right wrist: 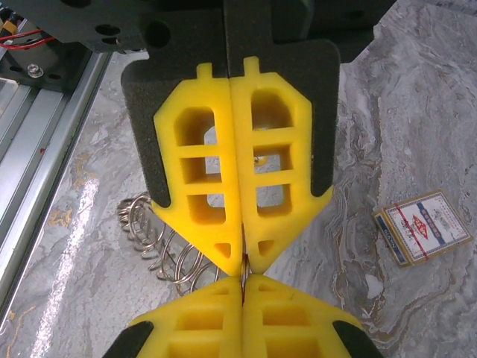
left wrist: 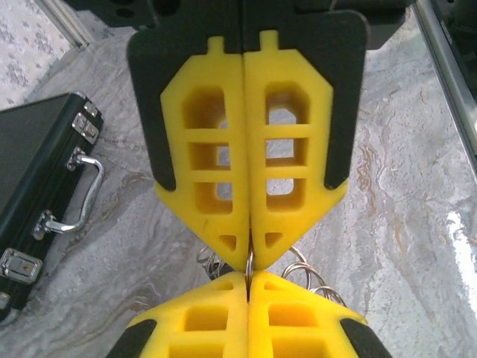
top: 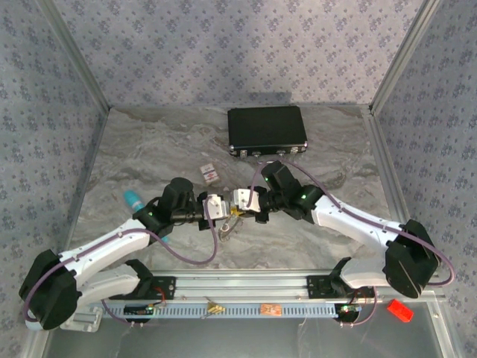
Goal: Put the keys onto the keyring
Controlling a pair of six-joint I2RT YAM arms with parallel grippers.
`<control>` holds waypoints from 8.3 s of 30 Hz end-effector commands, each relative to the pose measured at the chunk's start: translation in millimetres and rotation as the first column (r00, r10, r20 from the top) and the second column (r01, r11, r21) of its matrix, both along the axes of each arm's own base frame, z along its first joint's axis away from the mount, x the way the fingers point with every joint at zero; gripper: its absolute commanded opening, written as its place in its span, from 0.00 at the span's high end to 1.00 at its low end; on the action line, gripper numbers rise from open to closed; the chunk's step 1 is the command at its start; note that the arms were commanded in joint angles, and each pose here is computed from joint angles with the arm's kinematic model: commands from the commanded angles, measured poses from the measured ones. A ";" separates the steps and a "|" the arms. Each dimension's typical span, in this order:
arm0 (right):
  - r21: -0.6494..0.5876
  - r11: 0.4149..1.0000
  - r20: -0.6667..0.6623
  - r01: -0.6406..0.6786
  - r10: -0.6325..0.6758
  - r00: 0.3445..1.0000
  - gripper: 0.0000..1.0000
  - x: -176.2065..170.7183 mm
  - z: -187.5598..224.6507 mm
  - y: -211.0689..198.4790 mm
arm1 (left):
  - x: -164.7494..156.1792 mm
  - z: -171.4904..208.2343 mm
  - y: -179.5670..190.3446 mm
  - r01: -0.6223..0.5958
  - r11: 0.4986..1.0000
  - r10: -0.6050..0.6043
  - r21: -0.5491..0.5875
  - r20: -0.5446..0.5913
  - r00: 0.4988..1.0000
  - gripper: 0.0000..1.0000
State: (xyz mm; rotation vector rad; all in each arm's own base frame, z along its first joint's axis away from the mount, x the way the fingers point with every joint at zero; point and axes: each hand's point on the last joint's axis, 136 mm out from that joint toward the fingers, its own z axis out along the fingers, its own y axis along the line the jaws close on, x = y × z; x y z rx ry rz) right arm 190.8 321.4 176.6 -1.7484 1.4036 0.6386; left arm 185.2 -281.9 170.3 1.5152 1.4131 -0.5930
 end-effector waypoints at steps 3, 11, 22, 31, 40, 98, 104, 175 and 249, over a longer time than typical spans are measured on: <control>0.100 0.994 0.007 -0.039 0.038 0.999 0.80 -6.9 26.5 8.4 | 0.9 3.9 -3.9 0.006 1.000 -0.004 -0.025 0.056 0.998 1.00; 0.225 0.962 -0.041 0.156 -0.151 0.988 0.71 20.6 29.2 -29.2 | -0.4 0.7 -4.2 -0.022 0.994 0.026 -0.110 0.029 0.999 1.00; 0.169 0.951 0.007 0.258 -0.263 0.965 0.70 31.0 5.2 -27.0 | -1.0 -1.5 -3.5 -0.045 0.990 0.044 -0.132 -0.009 0.999 1.00; 0.133 0.964 0.025 0.230 -0.235 0.972 0.64 24.3 -0.6 -17.3 | -1.3 0.3 -4.0 -0.043 0.990 0.042 -0.134 -0.009 0.999 1.00; 0.076 0.968 0.037 0.239 -0.242 0.970 0.61 20.7 -12.7 -21.3 | -1.8 0.0 -4.4 -0.042 0.990 0.042 -0.132 -0.007 0.999 1.00; 0.107 0.981 -0.025 0.164 -0.162 0.986 0.92 11.1 -6.0 -3.7 | -3.8 -0.8 -3.9 -0.036 0.993 0.038 -0.115 0.015 0.999 1.00; 0.095 0.985 -0.007 0.146 -0.146 0.989 1.00 7.0 3.8 -7.3 | 0.2 2.4 -0.4 -0.063 0.992 0.067 -0.108 0.036 0.997 0.90; 0.288 0.949 -0.095 0.131 -0.108 0.990 0.71 15.1 31.4 -33.6 | 4.6 30.6 -12.3 -0.098 0.939 0.092 -0.330 -0.034 0.995 1.00; -0.161 0.987 -0.106 0.011 -0.029 0.994 1.00 1.4 -8.5 3.7 | 7.5 10.7 -0.9 -0.166 0.955 0.153 -0.245 -0.071 0.986 0.86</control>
